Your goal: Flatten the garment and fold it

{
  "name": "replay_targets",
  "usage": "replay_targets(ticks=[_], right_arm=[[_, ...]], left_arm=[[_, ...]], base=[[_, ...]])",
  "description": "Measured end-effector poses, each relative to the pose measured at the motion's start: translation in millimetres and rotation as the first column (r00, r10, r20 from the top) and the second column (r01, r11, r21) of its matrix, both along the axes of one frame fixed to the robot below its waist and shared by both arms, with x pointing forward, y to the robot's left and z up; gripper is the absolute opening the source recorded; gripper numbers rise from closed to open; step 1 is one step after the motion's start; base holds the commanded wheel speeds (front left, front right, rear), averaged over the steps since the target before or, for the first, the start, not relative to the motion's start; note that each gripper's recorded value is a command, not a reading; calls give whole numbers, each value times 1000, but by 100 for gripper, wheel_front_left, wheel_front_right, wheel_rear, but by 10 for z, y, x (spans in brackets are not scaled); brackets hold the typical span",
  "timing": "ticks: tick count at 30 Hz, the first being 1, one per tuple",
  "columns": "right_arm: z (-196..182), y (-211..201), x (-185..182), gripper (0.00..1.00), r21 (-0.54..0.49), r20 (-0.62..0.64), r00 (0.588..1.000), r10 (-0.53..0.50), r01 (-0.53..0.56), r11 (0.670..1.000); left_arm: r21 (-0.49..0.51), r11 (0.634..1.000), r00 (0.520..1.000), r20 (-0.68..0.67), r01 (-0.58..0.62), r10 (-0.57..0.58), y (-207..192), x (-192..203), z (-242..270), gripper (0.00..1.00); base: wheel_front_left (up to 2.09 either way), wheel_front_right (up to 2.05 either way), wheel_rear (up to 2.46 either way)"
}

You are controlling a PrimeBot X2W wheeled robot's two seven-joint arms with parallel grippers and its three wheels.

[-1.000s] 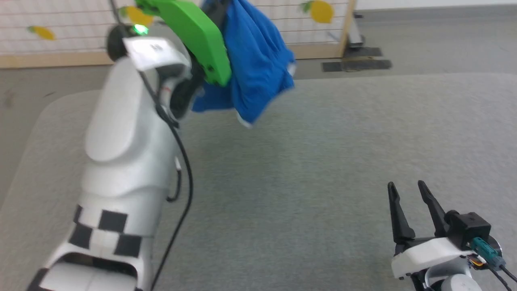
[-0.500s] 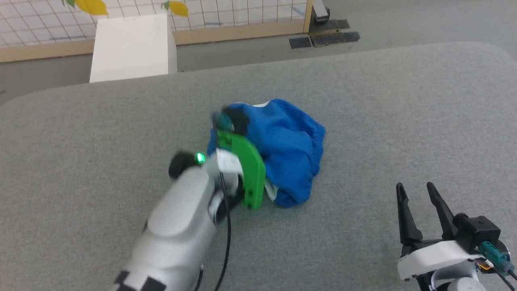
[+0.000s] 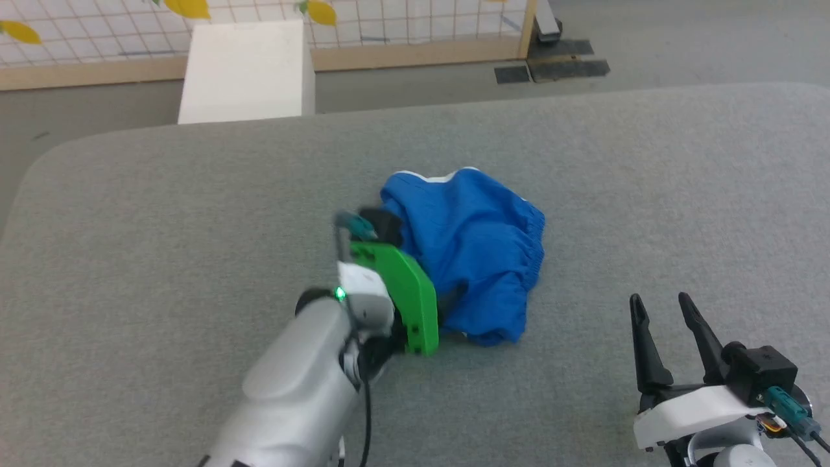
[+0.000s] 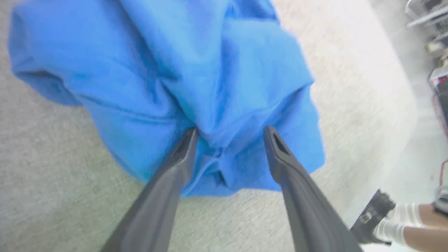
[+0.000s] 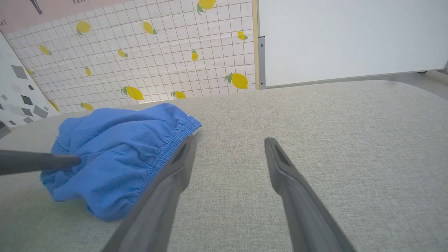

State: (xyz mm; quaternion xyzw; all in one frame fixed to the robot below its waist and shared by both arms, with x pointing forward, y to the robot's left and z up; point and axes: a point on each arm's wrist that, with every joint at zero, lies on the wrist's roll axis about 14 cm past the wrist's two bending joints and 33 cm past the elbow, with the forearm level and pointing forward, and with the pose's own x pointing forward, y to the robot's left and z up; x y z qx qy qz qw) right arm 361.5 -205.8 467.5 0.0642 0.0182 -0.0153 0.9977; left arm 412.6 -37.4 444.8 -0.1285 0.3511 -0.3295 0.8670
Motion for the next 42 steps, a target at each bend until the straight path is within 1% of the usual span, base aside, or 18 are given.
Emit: replay_targets(ticks=[2, 4, 5, 7, 9, 12, 13, 14, 15, 16, 18, 21, 22, 24, 30, 34, 39, 42], right_arm=[[23, 35, 12, 100, 1, 8, 1000, 11, -11, 1000], [51, 74, 23, 100, 4, 17, 1000, 22, -23, 1000], [61, 92, 27, 100, 5, 21, 999, 28, -28, 1000], [87, 125, 36, 100, 12, 30, 999, 37, -37, 999], [128, 168, 47, 100, 16, 43, 998, 50, -50, 999], [174, 234, 57, 100, 18, 57, 996, 69, -70, 997], [188, 251, 54, 100, 18, 62, 995, 74, -75, 997], [199, 263, 49, 100, 18, 65, 995, 78, -79, 997], [206, 273, 45, 100, 17, 67, 994, 81, -83, 996], [222, 291, 45, 100, 17, 72, 994, 86, -88, 996], [258, 321, 49, 100, 16, 83, 992, 96, -97, 995], [300, 363, 58, 100, 15, 96, 990, 108, -110, 994], [310, 374, 61, 100, 15, 98, 989, 111, -113, 993], [319, 389, 69, 100, 16, 102, 988, 116, -118, 993], [264, 393, 90, 100, 20, 86, 989, 117, -119, 993], [238, 380, 89, 100, 21, 78, 991, 112, -114, 993], [221, 357, 72, 100, 22, 72, 992, 106, -108, 994], [208, 343, 59, 100, 23, 68, 993, 101, -103, 994]], left_arm=[[-80, 995, 997, 48, -57, 61, 34, 138, 258, 100], [-172, 978, 986, 99, -115, 134, 119, 283, 560, 100], [-201, 970, 978, 125, -139, 166, 186, 341, 675, 100], [-273, 942, 951, 186, -193, 249, 356, 457, 946, 100], [-338, 906, 899, 262, -253, 349, 634, 563, 1218, 100], [-390, 858, 794, 374, -334, 479, 1106, 646, 1520, 100], [-388, 850, 750, 423, -357, 508, 1261, 645, 1597, 100], [-406, 831, 701, 459, -380, 545, 1419, 630, 1684, 100], [-414, 820, 667, 485, -395, 565, 1531, 608, 1732, 100], [-392, 820, 620, 537, -417, 572, 1670, 574, 1765, 100], [-382, 803, 537, 601, -458, 592, 1926, 486, 1813, 100], [-361, 794, 446, 679, -489, 583, 2163, 328, 1824, 100], [-341, 796, 432, 698, -500, 571, 2213, 285, 1793, 100], [-303, 789, 425, 711, -534, 560, 2315, 199, 1650, 100], [-163, 794, 467, 734, -585, 494, 2381, 44, 1207, 100], [-130, 775, 482, 717, -619, 505, 2431, -32, 1008, 100], [-101, 772, 515, 691, -627, 508, 2396, -136, 802, 100], [-80, 778, 544, 670, -624, 505, 2350, -203, 670, 100]], base=[[0, 0, 0], [0, 0, 0], [0, 0, 0], [0, 0, 0], [0, 0, 0], [0, 0, 0], [0, 0, 0], [0, 0, 0], [0, 0, 0], [0, 0, 0], [0, 0, 0], [0, 0, 0], [0, 0, 0], [0, 0, 0], [0, 0, 0], [0, 0, 0], [0, 0, 0], [0, 0, 0]])
